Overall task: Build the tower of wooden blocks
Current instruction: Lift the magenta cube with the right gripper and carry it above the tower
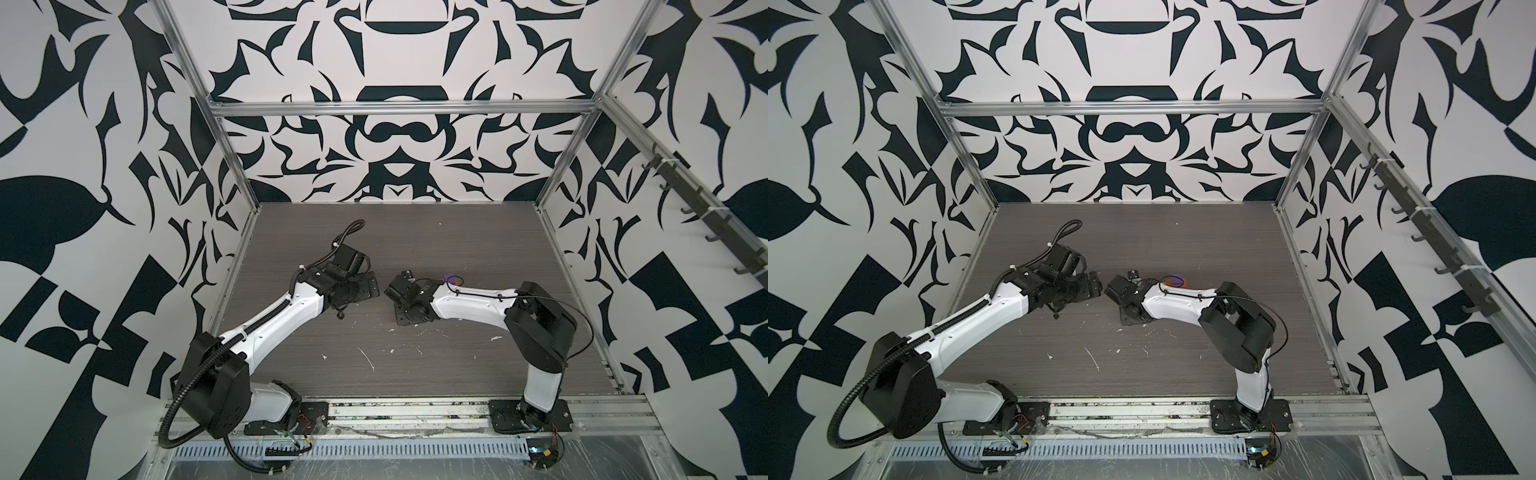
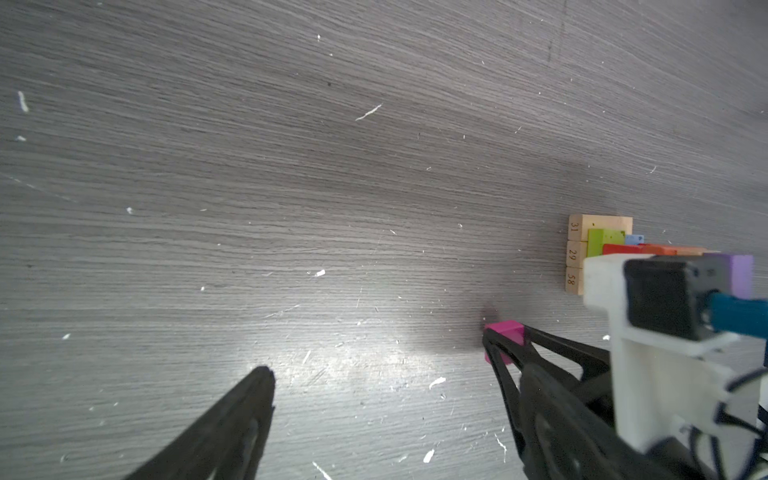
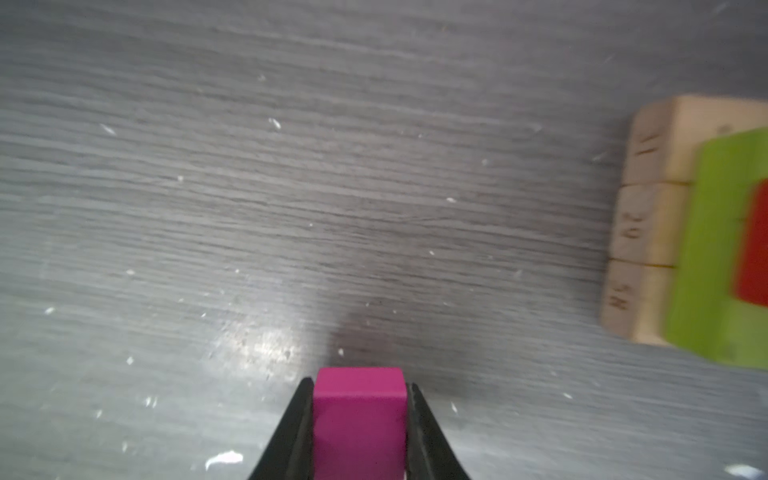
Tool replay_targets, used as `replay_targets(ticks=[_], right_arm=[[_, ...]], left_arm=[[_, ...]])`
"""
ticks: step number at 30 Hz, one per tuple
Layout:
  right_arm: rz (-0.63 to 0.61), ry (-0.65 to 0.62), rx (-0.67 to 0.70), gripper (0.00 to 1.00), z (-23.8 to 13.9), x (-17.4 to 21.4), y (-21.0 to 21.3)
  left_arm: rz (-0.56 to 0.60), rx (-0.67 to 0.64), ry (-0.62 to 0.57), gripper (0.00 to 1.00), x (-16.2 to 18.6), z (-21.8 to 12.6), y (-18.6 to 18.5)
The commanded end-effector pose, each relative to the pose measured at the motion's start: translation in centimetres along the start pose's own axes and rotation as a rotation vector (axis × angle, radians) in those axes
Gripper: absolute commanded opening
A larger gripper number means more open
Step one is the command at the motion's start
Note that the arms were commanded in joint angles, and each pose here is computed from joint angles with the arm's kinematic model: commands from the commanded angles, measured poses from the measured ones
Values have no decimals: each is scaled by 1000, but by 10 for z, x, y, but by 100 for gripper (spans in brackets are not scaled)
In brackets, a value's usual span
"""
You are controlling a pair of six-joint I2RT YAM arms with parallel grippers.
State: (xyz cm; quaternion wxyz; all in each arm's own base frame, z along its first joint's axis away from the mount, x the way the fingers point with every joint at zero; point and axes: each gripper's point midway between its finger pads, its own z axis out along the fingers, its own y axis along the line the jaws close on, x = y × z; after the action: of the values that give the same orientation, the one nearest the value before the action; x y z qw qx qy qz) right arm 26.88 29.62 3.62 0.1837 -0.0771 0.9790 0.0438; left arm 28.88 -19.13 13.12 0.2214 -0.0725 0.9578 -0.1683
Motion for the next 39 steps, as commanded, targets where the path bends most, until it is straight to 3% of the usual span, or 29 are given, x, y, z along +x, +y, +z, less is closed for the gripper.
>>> replay_targets(ticks=[1,21,39], right_arm=[[-13,-86,-16,30,-34,-23,3],[-57,-198,4,29,-107,-58,-31],[-29,-192,32,30,-132,-86,-84]], left_arm=[[-17,10,2,95,-1,2,-1],[-30,49,25,95,0,10,-9],[-36,64,27,95,-2,13,-14]])
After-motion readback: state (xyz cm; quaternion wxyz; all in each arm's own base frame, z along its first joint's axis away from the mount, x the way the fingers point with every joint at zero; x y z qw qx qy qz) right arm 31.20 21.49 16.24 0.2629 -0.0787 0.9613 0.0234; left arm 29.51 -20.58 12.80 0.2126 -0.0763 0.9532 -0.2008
